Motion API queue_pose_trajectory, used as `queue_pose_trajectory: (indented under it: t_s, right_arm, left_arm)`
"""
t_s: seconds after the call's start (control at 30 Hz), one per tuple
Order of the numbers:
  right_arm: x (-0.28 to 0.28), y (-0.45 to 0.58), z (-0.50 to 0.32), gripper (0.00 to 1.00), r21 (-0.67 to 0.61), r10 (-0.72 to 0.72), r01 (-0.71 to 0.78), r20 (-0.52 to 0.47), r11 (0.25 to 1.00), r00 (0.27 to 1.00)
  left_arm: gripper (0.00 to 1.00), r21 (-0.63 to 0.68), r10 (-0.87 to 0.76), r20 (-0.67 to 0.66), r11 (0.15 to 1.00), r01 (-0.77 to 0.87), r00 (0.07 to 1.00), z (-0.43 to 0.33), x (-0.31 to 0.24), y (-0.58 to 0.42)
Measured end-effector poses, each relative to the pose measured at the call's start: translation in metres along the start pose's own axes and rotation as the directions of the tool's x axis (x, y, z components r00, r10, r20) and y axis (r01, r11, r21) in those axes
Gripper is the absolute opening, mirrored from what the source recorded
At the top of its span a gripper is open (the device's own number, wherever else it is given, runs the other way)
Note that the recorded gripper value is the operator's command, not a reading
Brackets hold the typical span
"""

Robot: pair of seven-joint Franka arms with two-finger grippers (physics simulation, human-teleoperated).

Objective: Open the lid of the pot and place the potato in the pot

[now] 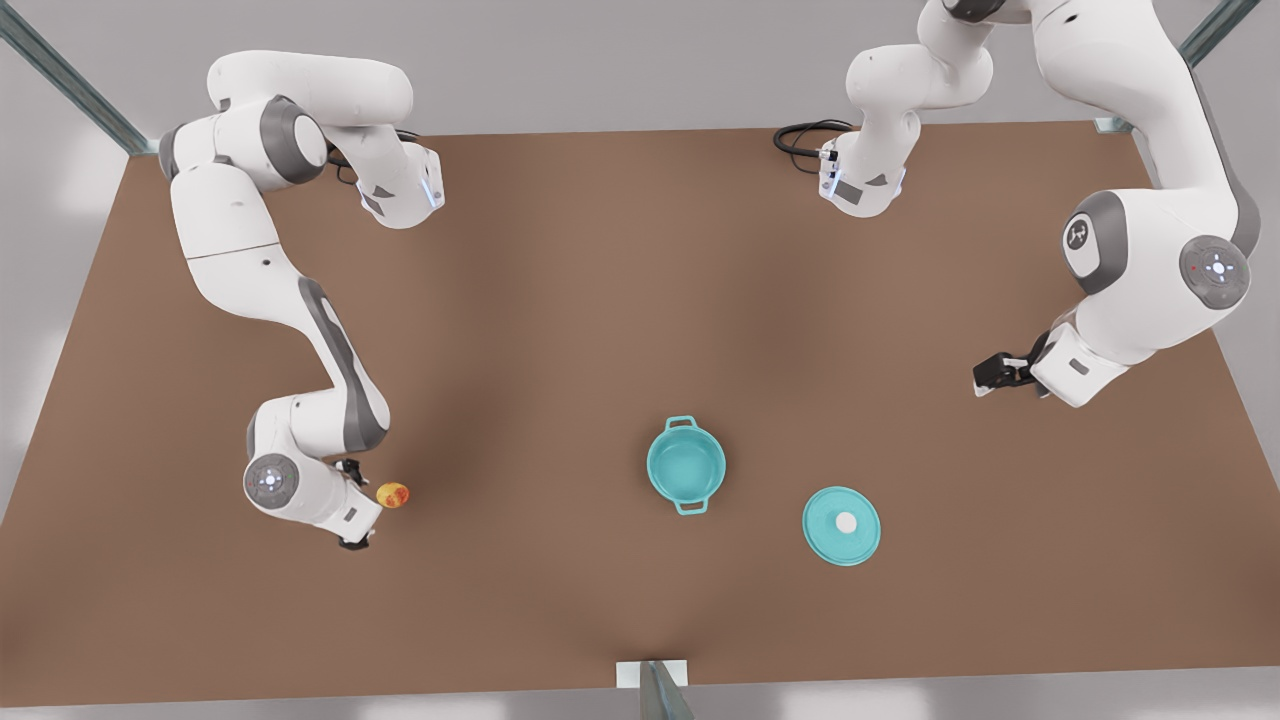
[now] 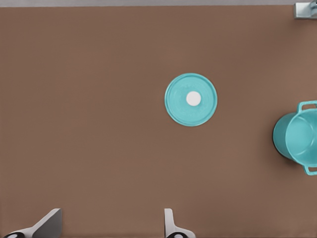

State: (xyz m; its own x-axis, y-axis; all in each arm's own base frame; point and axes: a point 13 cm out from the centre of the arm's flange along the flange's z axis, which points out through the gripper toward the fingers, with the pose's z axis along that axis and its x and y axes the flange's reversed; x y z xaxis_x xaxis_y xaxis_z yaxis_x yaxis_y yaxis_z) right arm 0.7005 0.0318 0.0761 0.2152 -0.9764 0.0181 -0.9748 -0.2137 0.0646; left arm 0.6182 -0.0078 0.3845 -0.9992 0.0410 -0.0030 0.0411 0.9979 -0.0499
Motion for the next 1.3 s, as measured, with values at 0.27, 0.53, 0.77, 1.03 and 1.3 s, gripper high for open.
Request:
queue_pose_trajectory:
  t_s: [0.27,0.53,0.77,1.03,1.3]
  right_arm:
    - [0.0,0.013,0.018,1.0,-0.008,0.015,-0.015,0.01,1.0,1.0]
    - [-0.005,0.028,0.025,1.0,0.006,0.018,-0.018,0.019,1.0,1.0]
    - [-0.016,0.022,0.029,1.0,0.031,0.013,-0.014,0.021,0.999,1.0]
    - [-0.031,0.015,0.028,1.0,0.051,0.009,-0.01,0.018,0.999,1.0]
    - [-0.036,0.014,0.034,1.0,0.052,0.023,-0.024,0.022,0.998,0.999]
  left_arm:
    - [1.0,0.0,0.072,0.029,0.997,-0.072,0.997,-0.039,0.009,-0.025]
    - [1.0,-0.005,0.096,-0.004,0.995,-0.096,0.995,-0.039,0.018,-0.03]
    - [1.0,-0.005,0.105,-0.013,0.994,-0.105,0.994,-0.038,0.02,-0.031]
    - [1.0,-0.005,0.109,-0.016,0.994,-0.109,0.994,-0.038,0.021,-0.031]
    - [1.0,-0.005,0.113,-0.02,0.994,-0.113,0.993,-0.036,0.02,-0.031]
